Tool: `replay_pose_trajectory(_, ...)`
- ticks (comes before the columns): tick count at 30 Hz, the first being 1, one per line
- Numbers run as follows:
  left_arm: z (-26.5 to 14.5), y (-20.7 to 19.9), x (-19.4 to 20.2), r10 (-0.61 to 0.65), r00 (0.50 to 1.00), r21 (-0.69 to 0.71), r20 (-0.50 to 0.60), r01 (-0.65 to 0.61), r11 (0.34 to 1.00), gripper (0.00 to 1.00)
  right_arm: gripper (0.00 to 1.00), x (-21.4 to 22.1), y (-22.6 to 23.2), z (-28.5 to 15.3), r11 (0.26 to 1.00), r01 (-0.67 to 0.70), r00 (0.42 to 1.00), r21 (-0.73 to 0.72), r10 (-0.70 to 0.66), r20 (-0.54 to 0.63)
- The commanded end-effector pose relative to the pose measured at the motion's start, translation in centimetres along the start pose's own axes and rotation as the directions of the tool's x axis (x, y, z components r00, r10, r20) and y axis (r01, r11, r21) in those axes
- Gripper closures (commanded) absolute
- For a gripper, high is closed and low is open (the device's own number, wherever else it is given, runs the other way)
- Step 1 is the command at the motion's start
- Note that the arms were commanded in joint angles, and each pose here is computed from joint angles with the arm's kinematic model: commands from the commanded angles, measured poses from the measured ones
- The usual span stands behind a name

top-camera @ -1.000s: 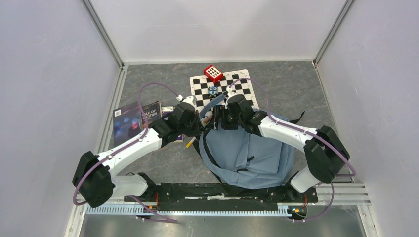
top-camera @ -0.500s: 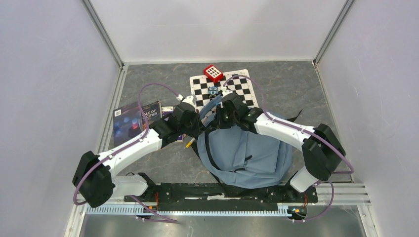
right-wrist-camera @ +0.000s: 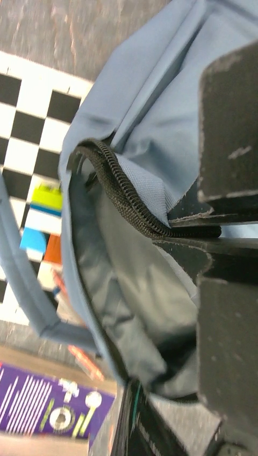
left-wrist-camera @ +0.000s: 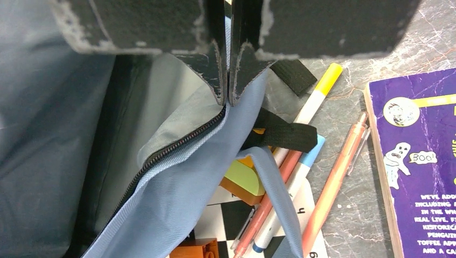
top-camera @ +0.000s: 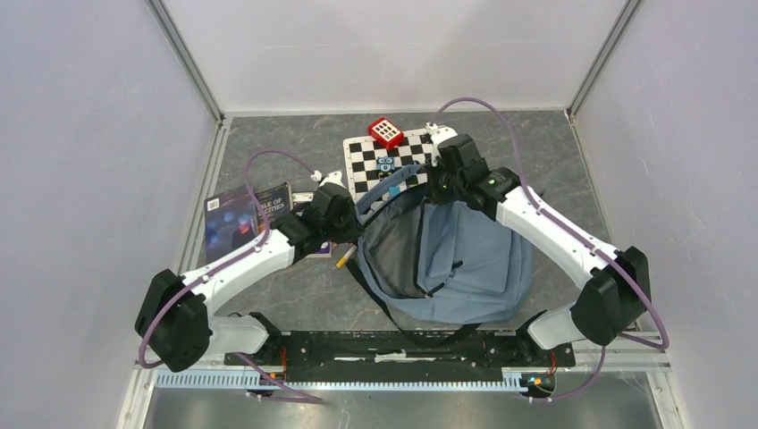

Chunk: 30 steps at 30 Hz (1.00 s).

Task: Pack the student bag
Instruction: Adjust the student bag at the center of the board.

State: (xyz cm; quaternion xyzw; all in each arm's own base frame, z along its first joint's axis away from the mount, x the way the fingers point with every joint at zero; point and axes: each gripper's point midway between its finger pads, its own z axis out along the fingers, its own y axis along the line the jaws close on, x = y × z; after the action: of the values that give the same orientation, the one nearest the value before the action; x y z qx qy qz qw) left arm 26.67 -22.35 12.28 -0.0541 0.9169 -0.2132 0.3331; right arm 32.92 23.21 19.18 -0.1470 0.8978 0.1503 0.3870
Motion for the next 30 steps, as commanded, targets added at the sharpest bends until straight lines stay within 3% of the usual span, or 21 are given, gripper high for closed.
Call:
replay_pose_trajectory(1,0.7,1.2,-0.5,-0.049,0.999,-0.063,0.016,0.050,0.997,0.98,0.95,-1.4,-5.1,-2.6,0.982,0.144,0.990,0.127,-0.143,-0.013)
replay_pose_trajectory(10,1.3,2.5,-0.8,-0.057,0.998,-0.106,0.029,0.060,0.993,0.98,0.95,3.6,-13.6,-3.4,0.902,0.237,0.970,0.361,-0.198,-0.144)
replay_pose_trajectory(17,2.2,2.3,0.2,-0.012,1.000,-0.073,-0.015,0.011,0.997,0.98,0.88,7.0,-15.7,-1.1,0.874,0.272,0.960,0.403,-0.217,-0.177)
replay_pose_trajectory(22,2.9,0.5,1.3,0.038,0.995,0.027,-0.087,-0.036,0.999,0.98,0.72,7.2,-17.8,-1.4,0.808,0.349,0.932,0.475,-0.244,-0.269)
replay_pose_trajectory(28,2.7,0.1,0.3,0.039,0.998,0.027,-0.056,-0.038,0.999,0.98,0.28,4.2,-18.1,-4.3,0.773,0.365,0.930,0.518,-0.277,-0.242)
replay_pose_trajectory(30,2.7,0.0,0.1,0.039,0.998,0.028,-0.055,-0.038,0.999,0.98,0.18,3.8,-18.1,-5.4,0.769,0.343,0.939,0.540,-0.267,-0.217)
